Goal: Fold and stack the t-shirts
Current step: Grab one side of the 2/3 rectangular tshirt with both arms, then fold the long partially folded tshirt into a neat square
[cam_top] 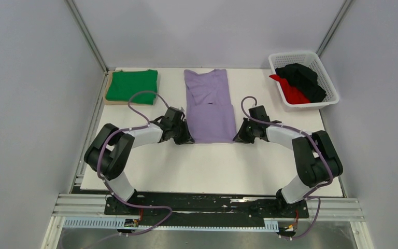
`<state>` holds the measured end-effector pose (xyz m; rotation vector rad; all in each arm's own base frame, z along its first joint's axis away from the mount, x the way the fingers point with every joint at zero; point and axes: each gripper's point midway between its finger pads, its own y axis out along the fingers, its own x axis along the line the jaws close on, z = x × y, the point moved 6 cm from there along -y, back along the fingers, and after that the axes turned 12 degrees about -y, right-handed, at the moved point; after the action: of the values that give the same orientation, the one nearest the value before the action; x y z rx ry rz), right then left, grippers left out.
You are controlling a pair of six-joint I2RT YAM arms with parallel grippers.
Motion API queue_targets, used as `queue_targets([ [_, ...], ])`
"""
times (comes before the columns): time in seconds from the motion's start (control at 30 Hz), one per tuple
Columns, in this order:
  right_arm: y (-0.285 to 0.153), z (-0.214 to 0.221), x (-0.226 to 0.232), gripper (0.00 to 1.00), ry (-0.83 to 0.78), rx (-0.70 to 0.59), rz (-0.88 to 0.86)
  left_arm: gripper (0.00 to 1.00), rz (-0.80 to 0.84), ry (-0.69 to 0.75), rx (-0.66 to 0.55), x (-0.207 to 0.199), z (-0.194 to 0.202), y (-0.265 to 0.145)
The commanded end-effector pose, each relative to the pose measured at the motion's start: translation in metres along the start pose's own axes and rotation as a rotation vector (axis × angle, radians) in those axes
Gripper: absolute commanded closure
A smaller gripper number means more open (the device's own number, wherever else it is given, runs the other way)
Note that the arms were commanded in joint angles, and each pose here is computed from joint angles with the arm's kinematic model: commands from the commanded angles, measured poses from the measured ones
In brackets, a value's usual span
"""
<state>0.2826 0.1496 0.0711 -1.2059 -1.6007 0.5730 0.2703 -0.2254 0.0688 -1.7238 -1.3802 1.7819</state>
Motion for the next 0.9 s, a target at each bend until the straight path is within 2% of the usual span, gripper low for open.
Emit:
queue_targets([
  [0.0,-0.015,0.025,0.006,1.00,-0.029,0.031,-0.032,1.00,-0.193,0.040,0.001,0.039,0.019,-0.020],
  [0.3,-0.102,0.098,0.035,1.00,-0.103,0.096,-0.214,1.00,-0.189,0.121,0.026,0.039,0.078,-0.116],
  [0.4,-0.124,0.104,0.047,1.00,-0.113,0.079,-0.308,1.00,-0.058,0.137,0.011,0.021,0.085,-0.152],
  [0.53,-0.143,0.080,0.061,1.00,-0.152,-0.056,-0.322,1.00,0.089,0.182,-0.071,-0.009,0.073,-0.175],
  [0.7,-0.158,0.022,0.080,1.00,-0.181,-0.243,-0.292,1.00,0.118,0.233,-0.204,-0.040,0.033,-0.171],
  [0.87,-0.152,-0.027,0.090,1.00,-0.200,-0.292,-0.286,1.00,0.155,0.228,-0.291,-0.067,-0.023,-0.161],
])
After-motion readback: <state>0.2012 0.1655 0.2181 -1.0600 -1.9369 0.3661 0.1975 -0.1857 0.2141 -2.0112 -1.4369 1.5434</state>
